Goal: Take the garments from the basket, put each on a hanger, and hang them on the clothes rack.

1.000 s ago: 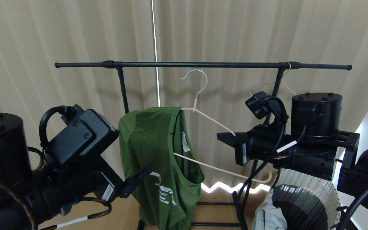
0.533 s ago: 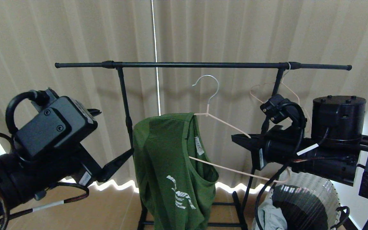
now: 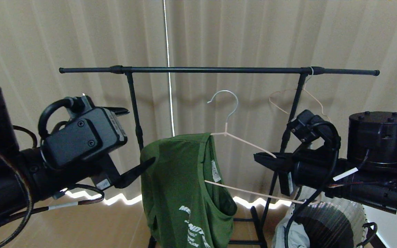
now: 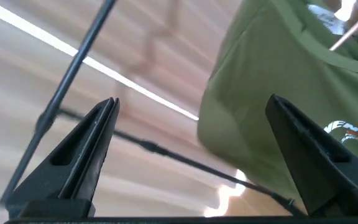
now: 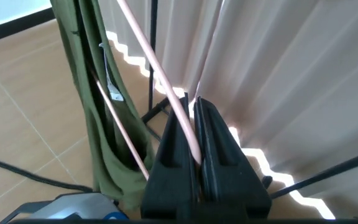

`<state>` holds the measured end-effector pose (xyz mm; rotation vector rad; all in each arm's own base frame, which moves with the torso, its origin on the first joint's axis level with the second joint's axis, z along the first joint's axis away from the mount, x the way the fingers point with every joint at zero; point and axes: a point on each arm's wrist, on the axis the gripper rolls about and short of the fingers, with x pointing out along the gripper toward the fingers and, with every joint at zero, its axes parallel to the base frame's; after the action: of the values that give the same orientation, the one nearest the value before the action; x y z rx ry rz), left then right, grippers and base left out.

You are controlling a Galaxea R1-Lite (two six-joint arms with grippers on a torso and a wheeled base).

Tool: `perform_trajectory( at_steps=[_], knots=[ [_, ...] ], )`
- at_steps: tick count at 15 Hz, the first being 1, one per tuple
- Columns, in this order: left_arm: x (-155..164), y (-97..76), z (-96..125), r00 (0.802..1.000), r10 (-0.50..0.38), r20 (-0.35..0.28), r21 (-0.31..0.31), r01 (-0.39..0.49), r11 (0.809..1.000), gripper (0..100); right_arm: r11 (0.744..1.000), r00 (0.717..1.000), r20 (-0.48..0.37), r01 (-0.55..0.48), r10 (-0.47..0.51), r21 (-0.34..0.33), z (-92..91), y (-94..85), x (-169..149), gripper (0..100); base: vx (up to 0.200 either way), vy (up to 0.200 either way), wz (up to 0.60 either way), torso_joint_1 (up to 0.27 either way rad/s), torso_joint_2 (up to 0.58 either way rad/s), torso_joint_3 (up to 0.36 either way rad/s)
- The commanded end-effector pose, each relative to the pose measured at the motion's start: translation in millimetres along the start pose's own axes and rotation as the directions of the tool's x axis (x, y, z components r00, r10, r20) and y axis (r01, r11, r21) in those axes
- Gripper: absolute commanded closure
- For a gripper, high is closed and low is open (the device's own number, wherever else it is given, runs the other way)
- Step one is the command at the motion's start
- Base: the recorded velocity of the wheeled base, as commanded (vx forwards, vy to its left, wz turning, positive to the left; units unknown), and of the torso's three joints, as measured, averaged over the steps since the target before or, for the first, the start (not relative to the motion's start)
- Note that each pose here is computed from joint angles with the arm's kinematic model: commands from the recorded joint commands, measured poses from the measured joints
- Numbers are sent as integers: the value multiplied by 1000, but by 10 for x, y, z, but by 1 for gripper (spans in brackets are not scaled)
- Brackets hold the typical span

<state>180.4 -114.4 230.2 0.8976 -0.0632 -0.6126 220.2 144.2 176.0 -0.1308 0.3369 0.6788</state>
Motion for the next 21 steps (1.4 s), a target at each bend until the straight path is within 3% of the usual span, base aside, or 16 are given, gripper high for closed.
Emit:
perform_trajectory(
  at_steps=[1, 4, 7, 14, 15, 21],
  knots=[
    [233, -83, -18, 997, -77, -1, 8, 77, 997, 0, 1000, 1000, 2, -28, 28, -10, 4, 80, 2, 100, 0, 0, 0, 0, 0, 0],
    [401, -180, -18, 989, -145, 10, 11, 144, 989, 0, 997, 997, 3, -75, 75, -19, 6, 154, 6, 100, 0, 0, 0, 0, 0, 0],
    [527, -46, -111, 994, -103, -31, -5, 102, 995, 0, 994, 994, 13, -107, 107, -21, 21, 165, -19, 100, 0, 0, 0, 0, 0, 0],
    [521, -59, -120, 993, -109, -32, -4, 109, 994, 0, 984, 983, 54, -172, 174, -44, 20, 267, -86, 100, 0, 0, 0, 0, 0, 0],
    [521, -62, -117, 993, -110, -31, -4, 110, 994, 100, 983, 982, 60, -176, 179, -45, 15, 268, -88, 100, 0, 0, 0, 0, 0, 0],
    [505, -68, -101, 994, -111, -24, -3, 110, 994, 100, 983, 981, 60, -181, 183, -44, 9, 269, -77, 100, 0, 0, 0, 0, 0, 0]
  ],
)
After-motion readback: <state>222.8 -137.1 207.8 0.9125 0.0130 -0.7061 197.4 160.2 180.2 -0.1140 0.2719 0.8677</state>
